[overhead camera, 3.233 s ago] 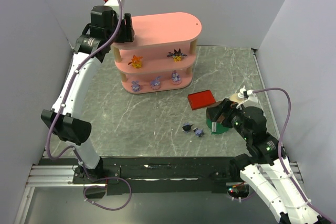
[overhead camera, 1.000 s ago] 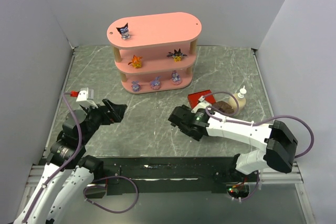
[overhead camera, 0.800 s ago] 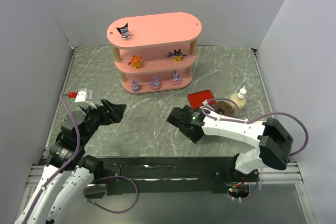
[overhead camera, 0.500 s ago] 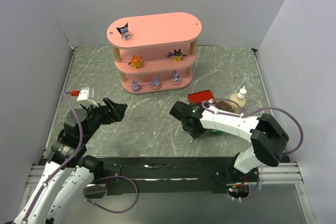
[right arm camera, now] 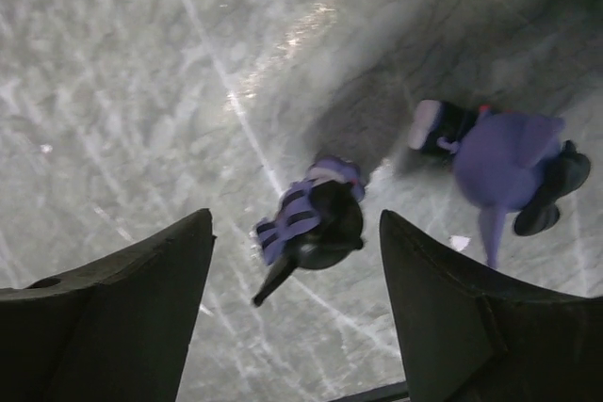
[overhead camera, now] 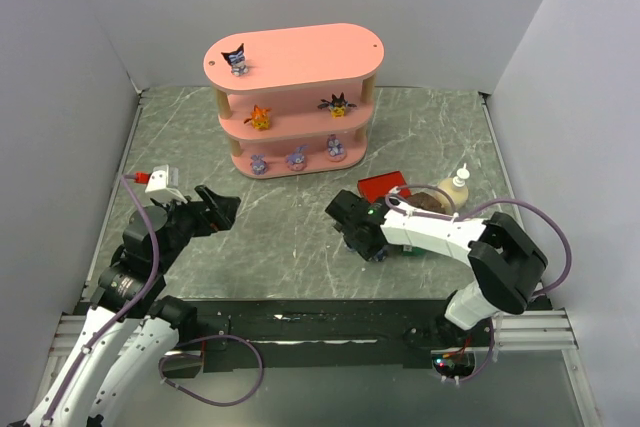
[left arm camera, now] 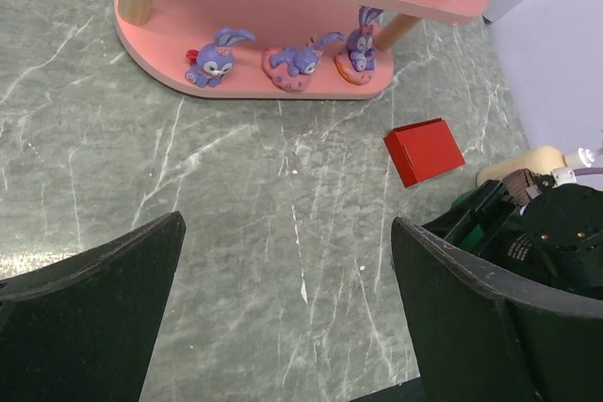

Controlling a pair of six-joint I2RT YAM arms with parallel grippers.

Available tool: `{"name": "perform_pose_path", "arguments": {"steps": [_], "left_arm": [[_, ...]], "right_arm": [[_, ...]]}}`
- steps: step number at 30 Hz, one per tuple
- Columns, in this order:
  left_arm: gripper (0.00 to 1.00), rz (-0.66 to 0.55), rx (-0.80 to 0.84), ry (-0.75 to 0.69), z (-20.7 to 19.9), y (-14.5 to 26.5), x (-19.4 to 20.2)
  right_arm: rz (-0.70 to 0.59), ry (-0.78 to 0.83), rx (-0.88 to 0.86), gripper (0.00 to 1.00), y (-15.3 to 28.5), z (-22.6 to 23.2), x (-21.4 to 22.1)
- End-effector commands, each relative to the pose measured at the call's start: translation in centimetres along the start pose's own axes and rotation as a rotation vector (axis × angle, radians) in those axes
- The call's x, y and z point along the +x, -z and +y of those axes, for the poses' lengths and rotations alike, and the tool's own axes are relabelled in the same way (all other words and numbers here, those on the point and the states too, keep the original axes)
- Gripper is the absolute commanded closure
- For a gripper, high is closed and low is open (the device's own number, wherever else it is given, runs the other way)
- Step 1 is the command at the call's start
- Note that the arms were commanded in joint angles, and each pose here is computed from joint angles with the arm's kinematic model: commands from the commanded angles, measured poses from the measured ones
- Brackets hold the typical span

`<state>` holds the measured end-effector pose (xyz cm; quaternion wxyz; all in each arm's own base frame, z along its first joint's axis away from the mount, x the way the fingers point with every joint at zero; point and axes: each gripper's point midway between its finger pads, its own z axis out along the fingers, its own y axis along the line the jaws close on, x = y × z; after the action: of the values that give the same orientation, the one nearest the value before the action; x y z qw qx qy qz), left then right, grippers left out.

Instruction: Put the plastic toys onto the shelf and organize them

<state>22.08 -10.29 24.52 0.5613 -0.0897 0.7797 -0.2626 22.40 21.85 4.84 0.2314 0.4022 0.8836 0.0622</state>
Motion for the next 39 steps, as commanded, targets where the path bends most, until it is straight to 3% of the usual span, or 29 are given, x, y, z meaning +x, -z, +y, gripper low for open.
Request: {"name": "perform_pose_path", "arguments": {"steps": [1, 4, 9, 11, 15, 19, 25, 26, 35, 39], "left_arm": [[0.04, -0.023, 0.004, 0.017, -0.4, 0.1, -0.8], [0.03, -0.02, 0.028, 0.01, -0.8, 0.3, -0.8], [0.03, -0.021, 0.05, 0.006, -1.1, 0.5, -0.7], [0.04, -0.018, 0.055, -0.001, -1.1, 0.5, -0.7], [0.04, -0.016, 0.061, -0.005, -1.2, 0.5, -0.6], [0.04, -0.019, 0.068, -0.007, -1.4, 0.6, -0.7], [0.04, -0.012, 0.062, -0.008, -1.3, 0.5, -0.5], [0.04, -0.01, 0.061, -0.008, -1.2, 0.5, -0.4], [0.04, -0.004, 0.046, -0.007, -1.0, 0.4, -0.3], [0.04, -0.002, 0.038, -0.001, -0.8, 0.4, -0.2]], "right_arm": [[0.0, -0.003, -0.001, 0.26, -1.0, -0.2, 0.0], [0.002, 0.011, -0.007, 0.38, -1.7, -0.3, 0.2], [-0.006, 0.084, -0.033, 0.74, -1.8, 0.1, 0.0], [-0.005, 0.18, -0.071, 0.87, -1.2, 0.9, -0.1], [0.042, 0.501, -0.251, 0.95, 0.6, 3.9, 1.0], [0.141, 0.997, -0.464, 0.96, 2.8, 6.6, 3.7], [0.185, 1.432, -0.631, 0.96, 3.7, 9.1, 7.3], [0.217, 1.476, -0.71, 0.96, 4.2, 9.4, 8.8], [0.248, 1.742, -0.803, 0.91, 2.5, 9.9, 12.8], [0.244, 1.835, -0.806, 0.77, 1.8, 9.5, 13.6]]}}
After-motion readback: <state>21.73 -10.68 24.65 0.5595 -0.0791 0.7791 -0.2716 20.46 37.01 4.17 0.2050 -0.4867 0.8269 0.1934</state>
